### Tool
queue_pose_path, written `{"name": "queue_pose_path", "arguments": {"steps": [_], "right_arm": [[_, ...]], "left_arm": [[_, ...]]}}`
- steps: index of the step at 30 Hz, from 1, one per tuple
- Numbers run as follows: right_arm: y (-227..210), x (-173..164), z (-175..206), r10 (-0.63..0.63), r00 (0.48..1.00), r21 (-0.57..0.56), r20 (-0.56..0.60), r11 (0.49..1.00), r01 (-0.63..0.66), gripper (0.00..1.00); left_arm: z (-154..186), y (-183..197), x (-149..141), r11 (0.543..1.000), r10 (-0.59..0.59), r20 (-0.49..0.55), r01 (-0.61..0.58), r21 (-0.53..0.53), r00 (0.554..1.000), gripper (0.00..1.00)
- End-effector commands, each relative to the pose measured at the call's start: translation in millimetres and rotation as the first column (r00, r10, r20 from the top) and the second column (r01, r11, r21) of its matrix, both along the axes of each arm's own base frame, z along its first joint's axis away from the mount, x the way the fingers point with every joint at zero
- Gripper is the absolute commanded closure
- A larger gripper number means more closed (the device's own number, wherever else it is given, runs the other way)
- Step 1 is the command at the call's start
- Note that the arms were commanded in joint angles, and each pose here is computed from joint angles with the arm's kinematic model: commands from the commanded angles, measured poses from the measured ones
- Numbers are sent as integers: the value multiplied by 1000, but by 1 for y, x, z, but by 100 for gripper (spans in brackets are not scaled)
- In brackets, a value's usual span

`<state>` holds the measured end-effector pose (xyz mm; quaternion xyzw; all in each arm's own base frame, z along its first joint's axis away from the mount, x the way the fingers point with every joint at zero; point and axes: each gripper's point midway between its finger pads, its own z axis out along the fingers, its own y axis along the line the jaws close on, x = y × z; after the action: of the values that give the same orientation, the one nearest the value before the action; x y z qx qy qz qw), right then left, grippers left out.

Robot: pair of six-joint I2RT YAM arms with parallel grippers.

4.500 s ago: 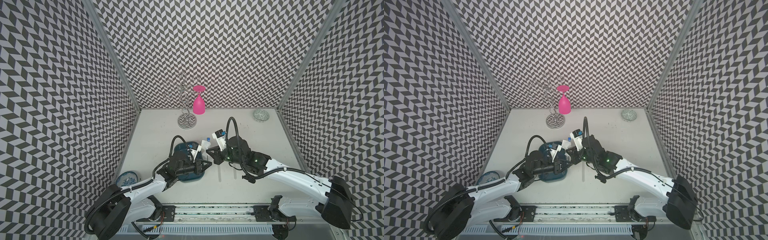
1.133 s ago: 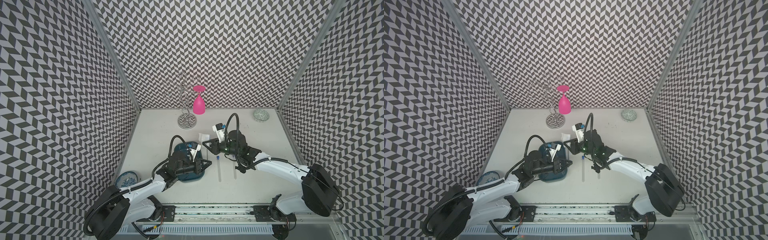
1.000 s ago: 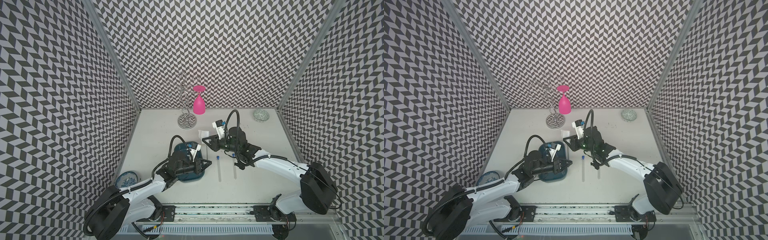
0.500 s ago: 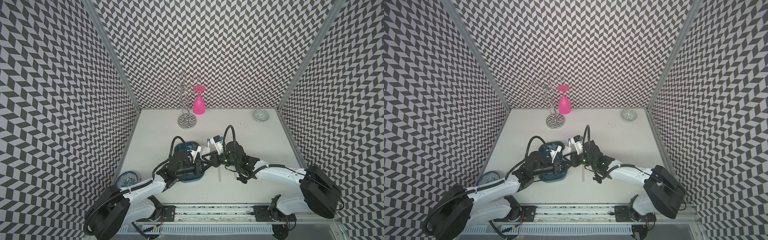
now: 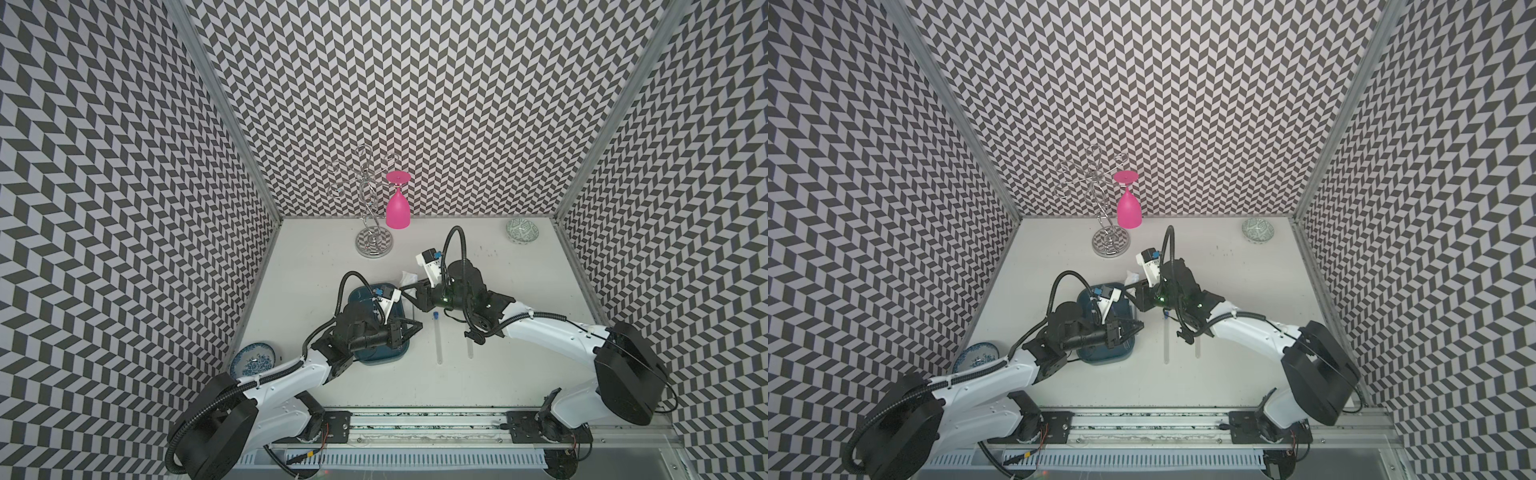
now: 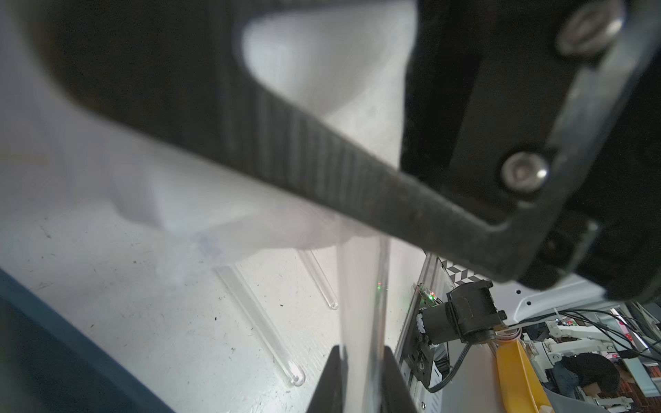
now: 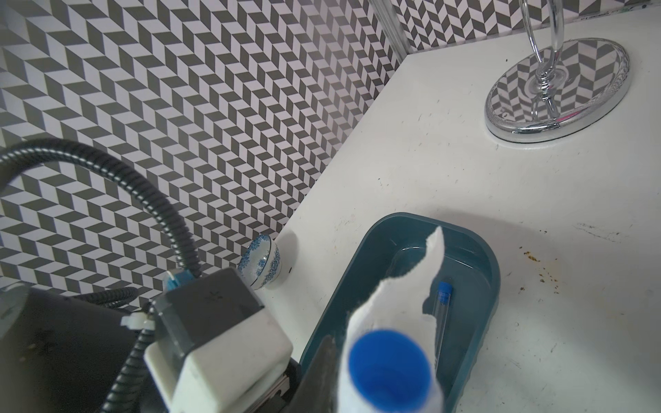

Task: Wipe the exteriors of test tubes
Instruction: Wipe the dirt from the test tube.

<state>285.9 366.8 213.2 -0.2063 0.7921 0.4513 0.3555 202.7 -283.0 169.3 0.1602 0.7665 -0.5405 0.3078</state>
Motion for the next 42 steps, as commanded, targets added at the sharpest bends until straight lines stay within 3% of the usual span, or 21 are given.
{"name": "queue_pose_path", "arguments": {"steps": [1,9,14,17,21,25,39,42], "right_arm": [[4,-5,-9,36,999,-29,10,999,-36,76],[-5,-44,-44,55,996,-57,-74,997,-59,77],[-9,-50,-54,55,994,-72,-91,995,-62,77],[-9,-46,-48,52,996,-84,-71,995,-58,76],[-6,-42,-37,53,997,-102,-56,993,-58,65],[-8,-46,-26,63,997,-86,-52,994,-67,61],[-14,-44,-1,33,999,-11,-30,999,-33,60],[-16,-38,1,3,1000,3,-29,1000,-3,66]], "left_arm": [[10,0,-1,1000,-3,31,4,-26,1000,84],[9,1,1,1000,0,27,1,-25,1000,84],[9,0,1,1000,-4,26,4,-26,1000,84],[9,0,1,1000,-4,26,4,-26,1000,84],[9,1,1,1000,-1,27,2,-26,1000,84],[9,2,3,1000,8,27,-8,-26,1000,84],[9,3,1,999,10,25,-9,-31,1000,84],[9,3,1,999,7,24,-7,-32,1000,84]]}}
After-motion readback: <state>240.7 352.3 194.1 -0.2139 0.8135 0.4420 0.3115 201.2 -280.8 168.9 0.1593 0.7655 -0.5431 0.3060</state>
